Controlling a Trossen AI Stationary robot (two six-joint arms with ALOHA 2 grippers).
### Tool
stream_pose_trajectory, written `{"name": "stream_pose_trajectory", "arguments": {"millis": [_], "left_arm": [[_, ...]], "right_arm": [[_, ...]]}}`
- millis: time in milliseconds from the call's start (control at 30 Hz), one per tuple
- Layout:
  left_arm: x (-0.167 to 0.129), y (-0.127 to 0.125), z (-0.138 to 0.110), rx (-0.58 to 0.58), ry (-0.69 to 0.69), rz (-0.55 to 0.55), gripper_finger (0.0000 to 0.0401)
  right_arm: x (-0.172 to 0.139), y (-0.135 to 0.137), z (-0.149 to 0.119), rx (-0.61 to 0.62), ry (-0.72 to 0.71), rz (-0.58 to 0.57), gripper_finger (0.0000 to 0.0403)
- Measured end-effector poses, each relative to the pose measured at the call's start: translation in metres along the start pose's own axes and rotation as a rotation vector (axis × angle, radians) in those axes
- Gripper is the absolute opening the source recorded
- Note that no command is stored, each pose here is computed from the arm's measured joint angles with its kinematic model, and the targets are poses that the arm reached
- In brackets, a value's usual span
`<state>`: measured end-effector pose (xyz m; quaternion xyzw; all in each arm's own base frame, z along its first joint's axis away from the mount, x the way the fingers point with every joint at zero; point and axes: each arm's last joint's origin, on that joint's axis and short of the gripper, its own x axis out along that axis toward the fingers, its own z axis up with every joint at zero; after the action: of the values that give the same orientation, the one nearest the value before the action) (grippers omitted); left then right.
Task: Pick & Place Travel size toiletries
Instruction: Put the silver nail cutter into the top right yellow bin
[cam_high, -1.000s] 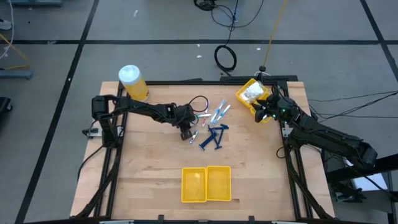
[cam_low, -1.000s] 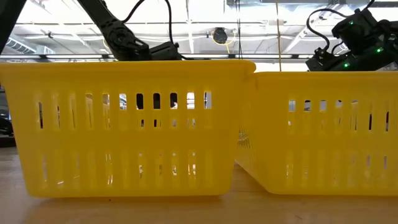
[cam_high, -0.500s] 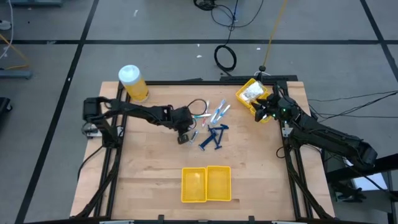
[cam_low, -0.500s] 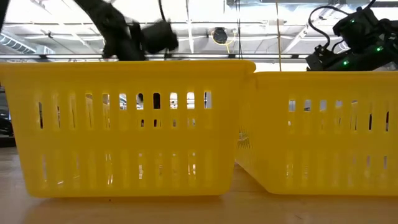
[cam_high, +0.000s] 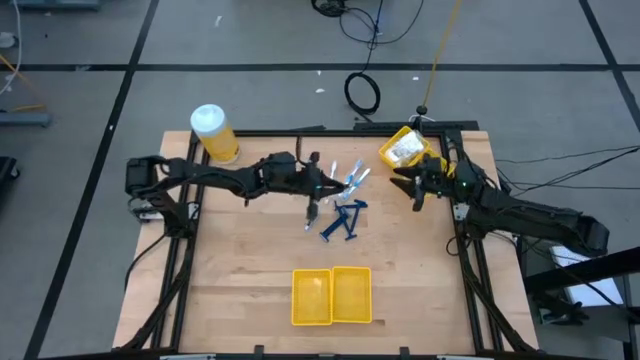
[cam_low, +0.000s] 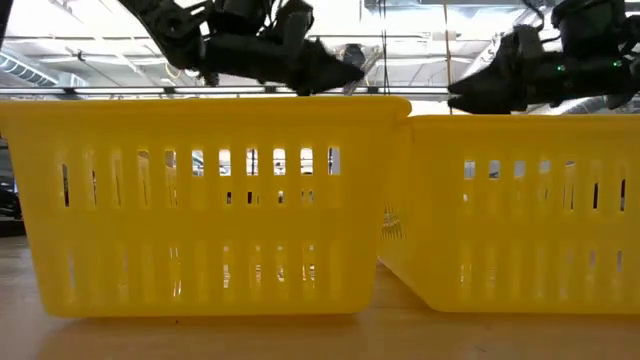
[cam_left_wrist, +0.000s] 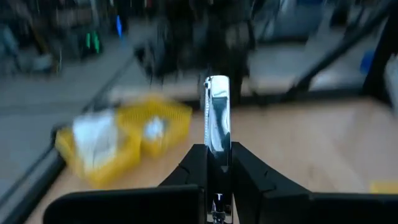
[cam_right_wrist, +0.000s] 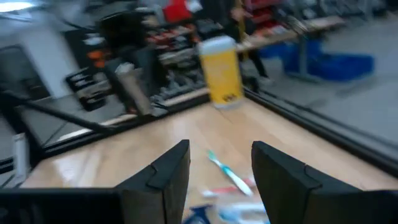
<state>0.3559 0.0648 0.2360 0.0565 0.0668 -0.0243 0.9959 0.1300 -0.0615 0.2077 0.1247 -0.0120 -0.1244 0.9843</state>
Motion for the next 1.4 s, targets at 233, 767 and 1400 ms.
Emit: {"name": "stream_pose_trajectory", "arguments": {"millis": [233, 767, 1400], "left_arm": [[0.017, 0.002, -0.009, -0.043, -0.169, -0.015, 0.0029], [0.067, -0.003, 0.0, -0.019, -0.088, -0.111, 0.003], [0.068, -0.002, 0.0, -0.005, -0.05, -0.106, 0.0031]], "right_arm": [[0.011, 0.015, -0.002, -0.105, -0.084, 0.108, 0.016], [0.031, 0.035, -0.008, -0.141, -0.179, 0.217, 0.0235], [0.058, 0.04, -0.012, -0.144, -0.125, 0.236, 0.0227]]}}
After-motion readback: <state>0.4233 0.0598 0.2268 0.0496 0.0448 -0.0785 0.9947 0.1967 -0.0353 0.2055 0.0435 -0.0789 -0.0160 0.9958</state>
